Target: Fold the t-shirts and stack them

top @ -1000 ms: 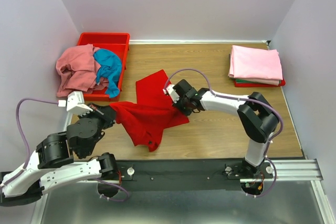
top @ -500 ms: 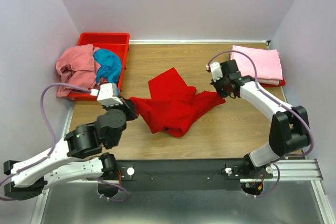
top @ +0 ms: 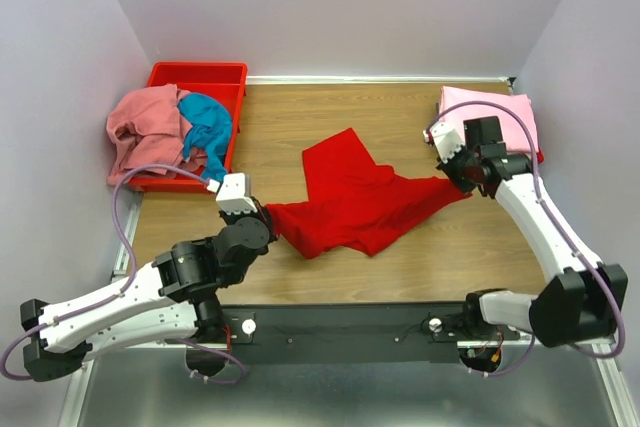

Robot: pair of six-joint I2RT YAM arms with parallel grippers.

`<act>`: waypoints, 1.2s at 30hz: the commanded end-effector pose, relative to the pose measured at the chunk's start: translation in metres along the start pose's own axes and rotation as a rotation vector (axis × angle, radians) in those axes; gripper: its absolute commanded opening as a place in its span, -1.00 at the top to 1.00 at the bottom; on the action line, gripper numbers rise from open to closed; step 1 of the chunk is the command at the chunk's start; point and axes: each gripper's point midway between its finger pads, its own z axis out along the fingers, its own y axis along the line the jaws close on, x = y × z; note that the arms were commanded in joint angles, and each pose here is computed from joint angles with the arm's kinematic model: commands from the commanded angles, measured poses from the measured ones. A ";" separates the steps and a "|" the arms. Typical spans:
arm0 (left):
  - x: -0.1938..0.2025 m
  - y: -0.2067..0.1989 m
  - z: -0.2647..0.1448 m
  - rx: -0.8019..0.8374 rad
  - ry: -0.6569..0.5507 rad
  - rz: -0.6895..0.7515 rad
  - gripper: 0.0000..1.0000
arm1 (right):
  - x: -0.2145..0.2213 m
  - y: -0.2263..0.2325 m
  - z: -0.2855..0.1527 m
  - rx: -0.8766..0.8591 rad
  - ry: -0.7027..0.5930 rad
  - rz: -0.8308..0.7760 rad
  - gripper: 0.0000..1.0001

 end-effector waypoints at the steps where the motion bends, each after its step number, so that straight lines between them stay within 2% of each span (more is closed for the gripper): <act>1: 0.029 -0.009 -0.003 0.074 0.103 -0.097 1.00 | 0.038 0.005 -0.033 -0.013 0.120 -0.097 0.99; 3: 0.039 -0.013 -0.004 0.101 0.135 -0.108 1.00 | 0.049 0.009 -0.045 -0.009 0.138 -0.116 0.99; 8: 0.049 -0.021 -0.008 0.145 0.188 -0.129 1.00 | 0.097 0.054 -0.055 -0.170 0.247 -0.140 0.99; 11: 0.047 -0.023 -0.011 0.157 0.194 -0.138 1.00 | 0.105 0.074 -0.058 -0.257 0.235 -0.146 0.99; 16: 0.049 -0.029 -0.014 0.193 0.213 -0.150 1.00 | 0.094 0.095 -0.064 -0.386 0.181 -0.141 0.99; 22: 0.056 -0.048 -0.025 0.321 0.265 -0.172 1.00 | 0.088 0.105 -0.061 -0.466 0.163 -0.129 0.99; 28: 0.058 -0.043 -0.027 0.306 0.277 -0.165 1.00 | 0.076 0.098 -0.049 -0.457 0.153 -0.116 0.88; 36: 0.061 -0.041 -0.029 0.306 0.296 -0.173 1.00 | 0.059 0.099 -0.039 -0.513 0.133 -0.083 0.92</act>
